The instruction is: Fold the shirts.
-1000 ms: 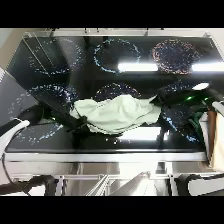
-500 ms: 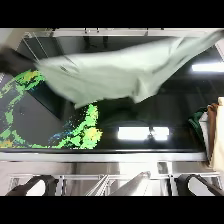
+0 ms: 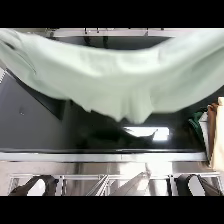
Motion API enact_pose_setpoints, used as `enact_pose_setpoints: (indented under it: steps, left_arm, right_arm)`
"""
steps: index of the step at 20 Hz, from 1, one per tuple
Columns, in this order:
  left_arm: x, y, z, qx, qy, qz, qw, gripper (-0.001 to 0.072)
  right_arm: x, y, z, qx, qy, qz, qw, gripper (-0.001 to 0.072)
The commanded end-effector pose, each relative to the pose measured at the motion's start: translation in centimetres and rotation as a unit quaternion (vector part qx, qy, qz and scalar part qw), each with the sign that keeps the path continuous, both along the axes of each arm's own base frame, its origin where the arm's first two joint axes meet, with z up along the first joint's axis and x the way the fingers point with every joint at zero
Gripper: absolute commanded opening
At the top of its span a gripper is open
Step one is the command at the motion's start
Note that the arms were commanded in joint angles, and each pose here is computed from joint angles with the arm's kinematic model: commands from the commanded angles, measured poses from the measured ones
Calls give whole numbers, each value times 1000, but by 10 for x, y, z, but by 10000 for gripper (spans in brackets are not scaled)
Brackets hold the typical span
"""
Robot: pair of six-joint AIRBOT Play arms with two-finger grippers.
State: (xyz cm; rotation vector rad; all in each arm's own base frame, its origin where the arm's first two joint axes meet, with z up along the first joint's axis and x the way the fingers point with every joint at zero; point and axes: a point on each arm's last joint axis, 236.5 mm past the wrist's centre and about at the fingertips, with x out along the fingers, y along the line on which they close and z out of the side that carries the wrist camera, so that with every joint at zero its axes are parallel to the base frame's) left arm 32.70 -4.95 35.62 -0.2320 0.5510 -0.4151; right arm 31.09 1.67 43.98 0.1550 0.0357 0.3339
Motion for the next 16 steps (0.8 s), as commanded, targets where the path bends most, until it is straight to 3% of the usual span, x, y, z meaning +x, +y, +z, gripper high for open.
enact_pose_setpoints:
  steps: [1, 5, 8, 9, 10, 11, 12, 16]
  left_arm:
    - [13, -23, -74, -21, 116, -61, 991, 23]
    - [39, -41, -203, -58, 285, -109, 951, 23]
    - [59, -41, -308, -97, 392, -92, 910, 22]
    - [67, -37, -337, -108, 414, -76, 901, 73]
    - [76, -31, -360, -120, 432, -64, 892, 365]
    - [84, -23, -374, -127, 443, -56, 886, 599]
    - [93, -13, -382, -135, 453, -50, 880, 703]
    - [97, 26, -374, -159, 482, -49, 860, 703]
  right_arm:
    - [13, 9, -61, 29, 100, 54, 993, 17]
    - [70, -5, -199, 139, 251, 74, 955, 18]
    - [112, -30, -352, 204, 379, 9, 903, 27]
    - [121, -37, -400, 218, 418, -11, 882, 237]
    - [126, -40, -434, 234, 449, -15, 862, 505]
    - [128, -42, -458, 248, 476, -9, 844, 540]
    - [128, -42, -470, 258, 494, 5, 831, 540]
    - [112, -56, -462, 259, 515, 37, 816, 538]
